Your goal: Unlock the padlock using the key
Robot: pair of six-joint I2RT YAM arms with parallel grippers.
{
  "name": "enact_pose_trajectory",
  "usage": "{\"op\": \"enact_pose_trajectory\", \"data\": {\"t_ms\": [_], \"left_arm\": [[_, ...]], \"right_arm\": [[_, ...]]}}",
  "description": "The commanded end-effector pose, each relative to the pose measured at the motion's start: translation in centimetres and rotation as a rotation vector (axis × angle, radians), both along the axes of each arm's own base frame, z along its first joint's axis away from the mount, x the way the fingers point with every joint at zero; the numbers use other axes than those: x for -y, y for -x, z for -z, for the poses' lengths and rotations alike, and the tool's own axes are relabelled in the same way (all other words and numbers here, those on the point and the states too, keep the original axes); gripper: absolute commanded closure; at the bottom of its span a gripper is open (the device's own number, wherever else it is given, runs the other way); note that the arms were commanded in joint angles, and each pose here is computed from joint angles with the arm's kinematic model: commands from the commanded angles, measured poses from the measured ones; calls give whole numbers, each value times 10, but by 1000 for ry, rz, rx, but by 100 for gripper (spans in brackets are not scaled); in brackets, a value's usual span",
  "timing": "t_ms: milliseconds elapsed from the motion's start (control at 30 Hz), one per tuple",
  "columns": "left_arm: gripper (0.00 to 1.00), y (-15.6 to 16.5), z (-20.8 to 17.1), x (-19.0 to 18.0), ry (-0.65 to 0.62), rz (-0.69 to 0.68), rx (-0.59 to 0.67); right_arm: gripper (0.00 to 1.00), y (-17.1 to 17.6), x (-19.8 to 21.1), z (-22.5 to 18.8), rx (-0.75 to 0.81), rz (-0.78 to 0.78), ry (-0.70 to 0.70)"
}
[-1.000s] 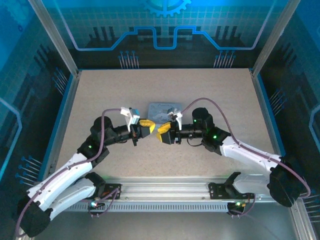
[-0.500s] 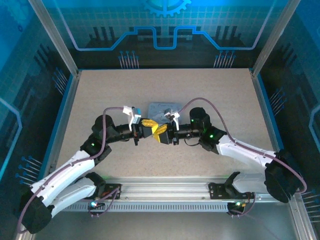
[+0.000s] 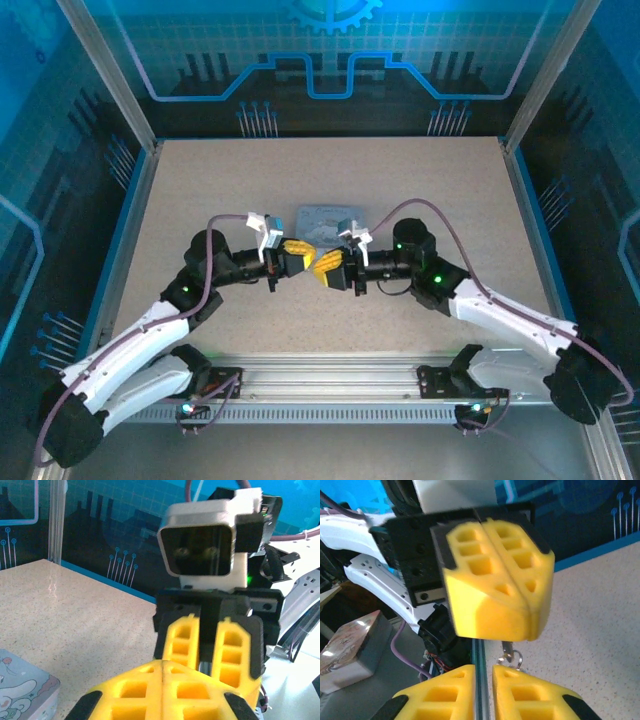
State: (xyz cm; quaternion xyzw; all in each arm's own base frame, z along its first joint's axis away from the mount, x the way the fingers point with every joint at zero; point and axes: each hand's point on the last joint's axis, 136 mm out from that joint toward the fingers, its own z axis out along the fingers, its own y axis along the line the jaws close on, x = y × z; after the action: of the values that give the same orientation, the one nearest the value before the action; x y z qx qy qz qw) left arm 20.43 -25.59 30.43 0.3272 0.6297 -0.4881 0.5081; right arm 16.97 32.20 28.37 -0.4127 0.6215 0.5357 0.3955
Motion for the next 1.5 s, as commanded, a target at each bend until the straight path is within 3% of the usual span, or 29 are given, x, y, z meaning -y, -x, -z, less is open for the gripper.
{"op": "enact_pose_trajectory", "data": {"t_ms": [0, 800, 967, 1167, 1467], "left_arm": [[100, 5, -21, -2, 39, 21, 27], [100, 7, -18, 1, 53, 48, 5], [100, 9, -19, 2, 58, 62, 5], [100, 11, -17, 2, 55, 76, -10], [100, 4, -16, 2, 67, 46, -55]], "right_arm": [[79, 0, 2, -3, 33, 20, -10], [80, 3, -22, -7, -4, -89, -15], [85, 1, -22, -7, 0, -82, -11], [100, 3, -26, -9, 4, -112, -21], [100, 1, -24, -11, 19, -91, -58]]}}
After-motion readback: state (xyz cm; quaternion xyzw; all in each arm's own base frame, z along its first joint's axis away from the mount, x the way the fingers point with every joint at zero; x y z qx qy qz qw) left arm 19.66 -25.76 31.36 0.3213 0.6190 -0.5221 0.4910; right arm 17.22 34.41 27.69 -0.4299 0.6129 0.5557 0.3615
